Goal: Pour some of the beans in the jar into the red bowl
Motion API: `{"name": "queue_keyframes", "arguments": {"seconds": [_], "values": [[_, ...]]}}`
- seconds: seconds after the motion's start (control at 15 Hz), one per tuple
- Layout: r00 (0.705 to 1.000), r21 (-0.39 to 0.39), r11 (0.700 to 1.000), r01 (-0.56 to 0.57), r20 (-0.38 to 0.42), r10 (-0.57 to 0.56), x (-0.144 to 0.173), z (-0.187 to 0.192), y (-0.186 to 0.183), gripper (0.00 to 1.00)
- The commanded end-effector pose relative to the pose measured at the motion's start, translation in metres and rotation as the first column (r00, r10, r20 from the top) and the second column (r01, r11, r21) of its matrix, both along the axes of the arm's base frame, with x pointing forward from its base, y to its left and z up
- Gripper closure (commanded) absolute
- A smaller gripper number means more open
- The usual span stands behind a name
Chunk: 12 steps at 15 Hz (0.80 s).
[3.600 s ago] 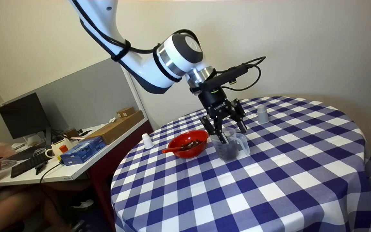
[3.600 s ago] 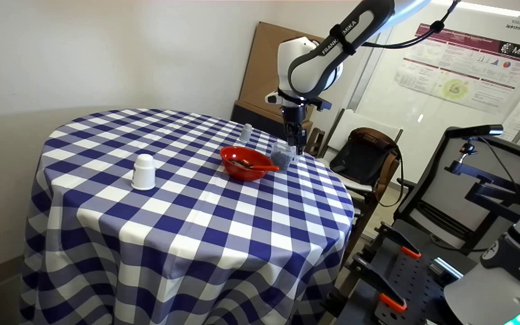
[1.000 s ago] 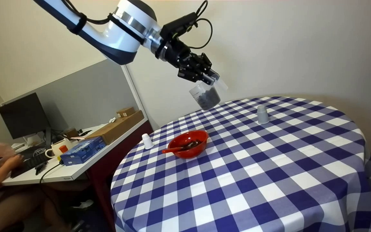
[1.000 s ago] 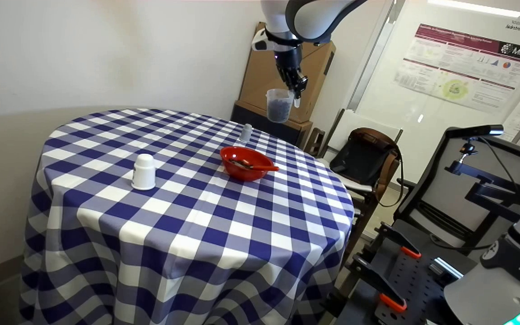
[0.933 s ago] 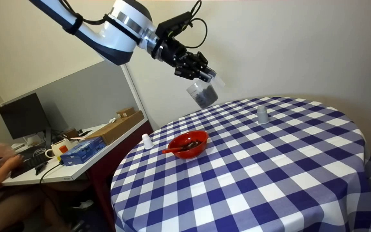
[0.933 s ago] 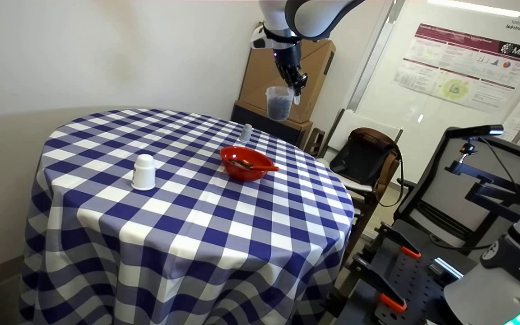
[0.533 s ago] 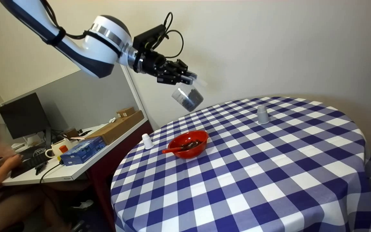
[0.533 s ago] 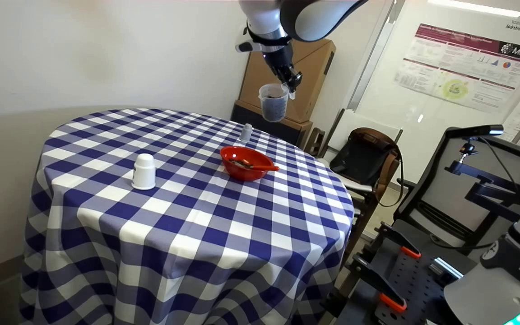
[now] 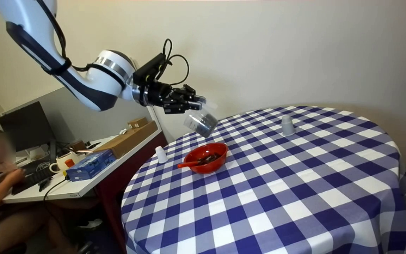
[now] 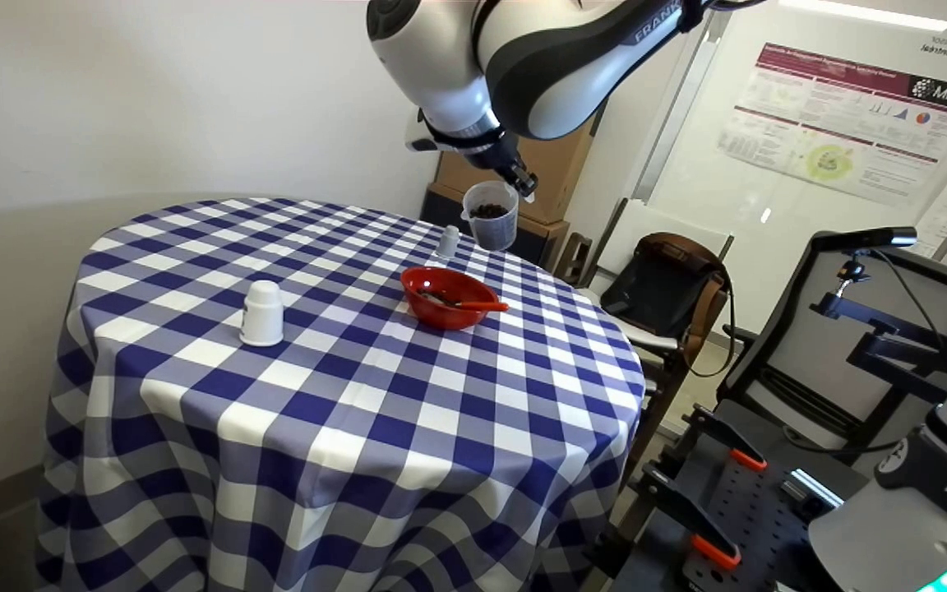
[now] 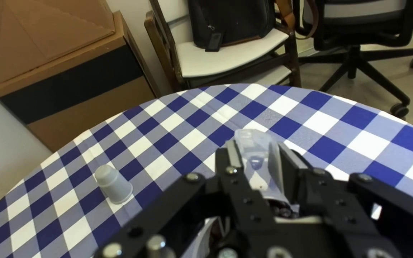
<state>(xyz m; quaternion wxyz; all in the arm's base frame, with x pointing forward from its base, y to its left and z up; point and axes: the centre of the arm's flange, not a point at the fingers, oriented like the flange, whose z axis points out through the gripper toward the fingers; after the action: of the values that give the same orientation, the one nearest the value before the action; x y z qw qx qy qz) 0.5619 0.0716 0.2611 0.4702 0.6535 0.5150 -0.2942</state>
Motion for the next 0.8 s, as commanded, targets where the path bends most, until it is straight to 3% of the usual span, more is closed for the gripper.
{"name": "queue_keyframes", "arguments": {"seconds": [0.0,0.4,0.73], "values": [[1.0,-0.131,0.991,-0.002,0.016,0.004,0.004,-0.026,0.007,0.88],[0.997,-0.311,0.948,-0.064,0.03,0.077,0.012,-0.059,0.021,0.88],[0.985,-0.445,0.886,-0.13,0.044,0.167,0.016,-0.078,0.033,0.88]]}}
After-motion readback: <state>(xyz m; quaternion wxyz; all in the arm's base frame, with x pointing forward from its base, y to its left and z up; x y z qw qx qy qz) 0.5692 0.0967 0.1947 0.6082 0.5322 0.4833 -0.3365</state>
